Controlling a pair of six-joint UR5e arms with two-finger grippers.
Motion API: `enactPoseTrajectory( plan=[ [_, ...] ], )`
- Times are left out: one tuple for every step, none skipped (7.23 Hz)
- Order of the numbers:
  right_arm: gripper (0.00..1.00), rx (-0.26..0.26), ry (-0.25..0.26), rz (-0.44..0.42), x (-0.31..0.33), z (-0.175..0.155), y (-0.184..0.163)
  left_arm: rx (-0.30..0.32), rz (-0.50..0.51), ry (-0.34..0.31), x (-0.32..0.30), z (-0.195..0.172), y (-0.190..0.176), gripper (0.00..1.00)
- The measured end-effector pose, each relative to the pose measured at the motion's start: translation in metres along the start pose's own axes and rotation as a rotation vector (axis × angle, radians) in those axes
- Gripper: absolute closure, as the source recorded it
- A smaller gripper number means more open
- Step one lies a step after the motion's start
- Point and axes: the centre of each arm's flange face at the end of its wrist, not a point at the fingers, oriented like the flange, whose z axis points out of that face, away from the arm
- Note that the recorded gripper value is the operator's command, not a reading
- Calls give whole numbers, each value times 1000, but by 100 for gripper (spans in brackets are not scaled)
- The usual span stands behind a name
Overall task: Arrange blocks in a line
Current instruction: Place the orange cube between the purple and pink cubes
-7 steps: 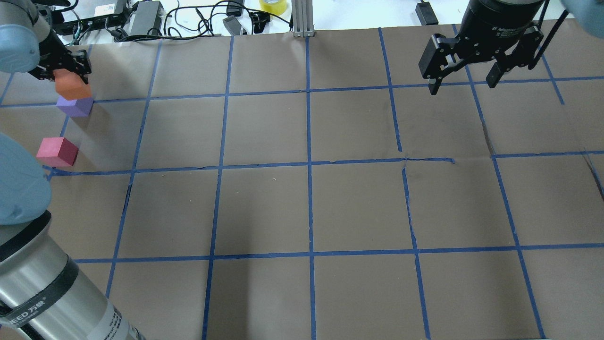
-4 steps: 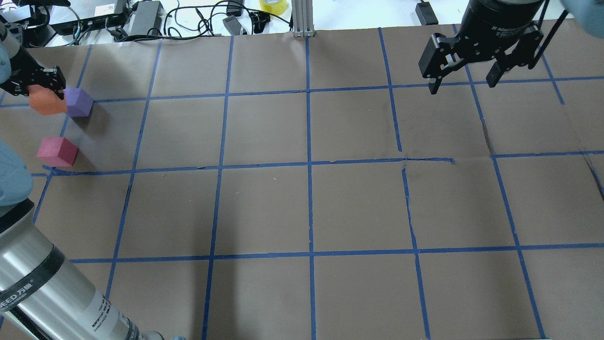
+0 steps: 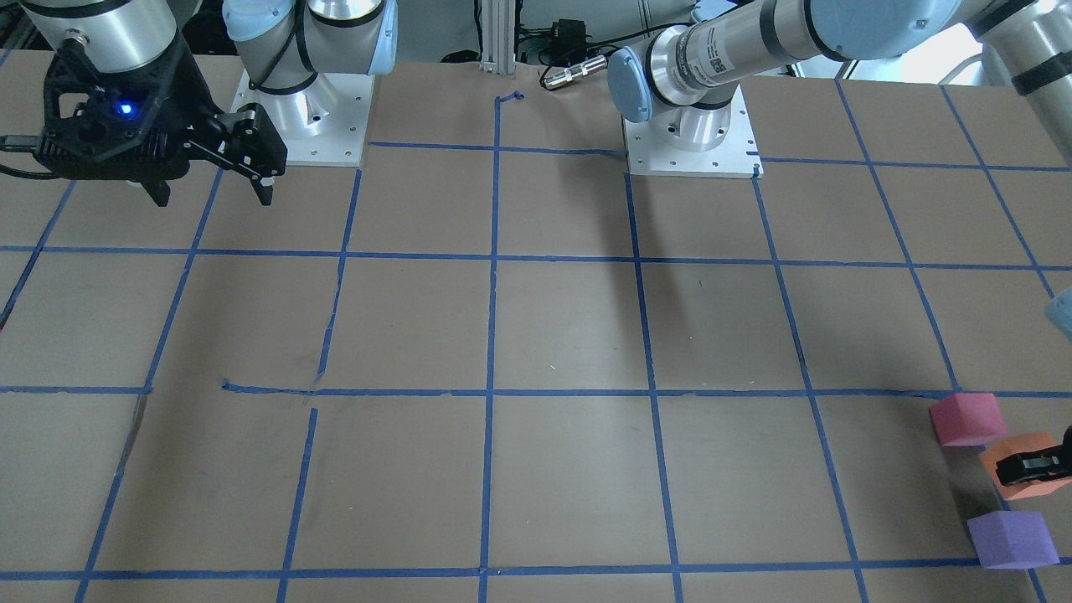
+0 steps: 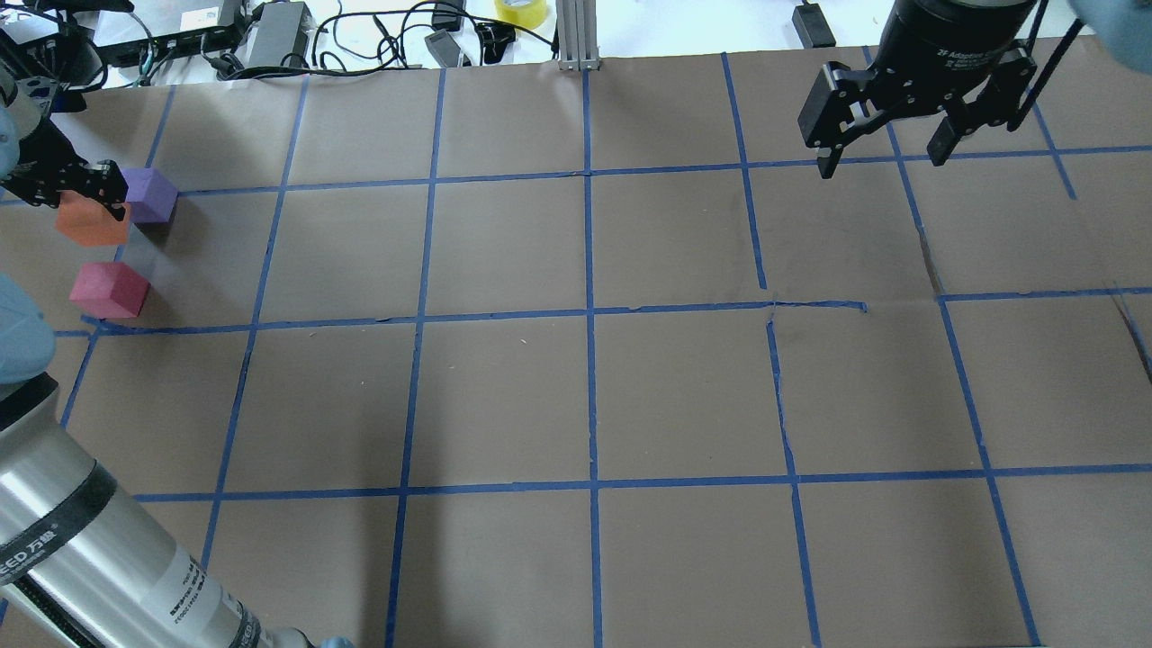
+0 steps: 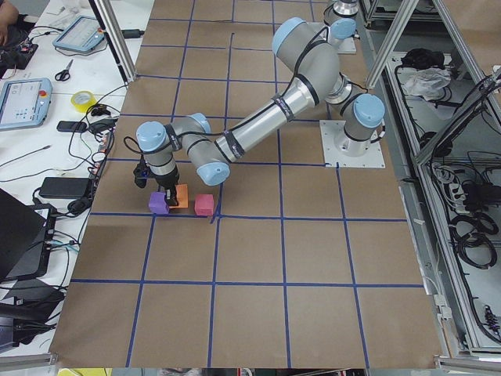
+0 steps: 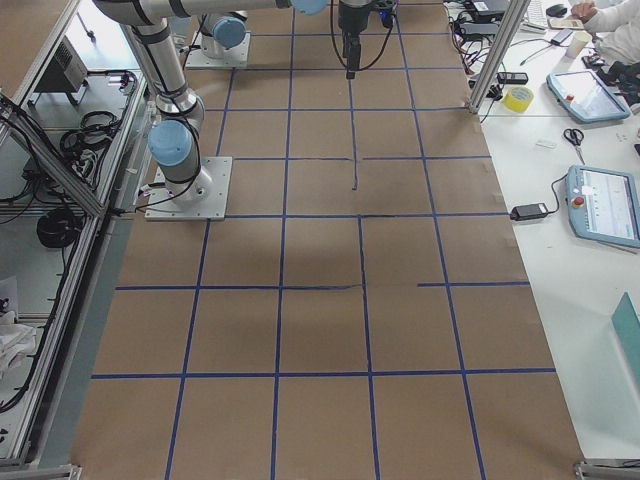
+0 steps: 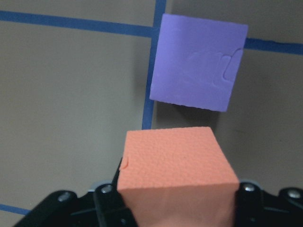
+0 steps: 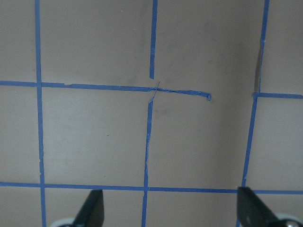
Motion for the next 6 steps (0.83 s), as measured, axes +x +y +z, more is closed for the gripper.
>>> enactPoseTrajectory(
  plan=[
    [0,0,0,1,0,0,0,-3,52,2,0,4,0,100],
    [0,0,0,0,0,0,0,-6,89,5,0,7,-1,100],
    [0,0,2,-1,0,0,0,-12,114,10,1,12,-1,100],
    [0,0,4,0,0,0,0,-20,130,17,2,20,-1,100],
    [0,0,5,1,1,0,0,-30,137,26,4,28,-1,100],
    [0,-1,6,2,1,0,0,-36,140,36,6,36,0,100]
  ],
)
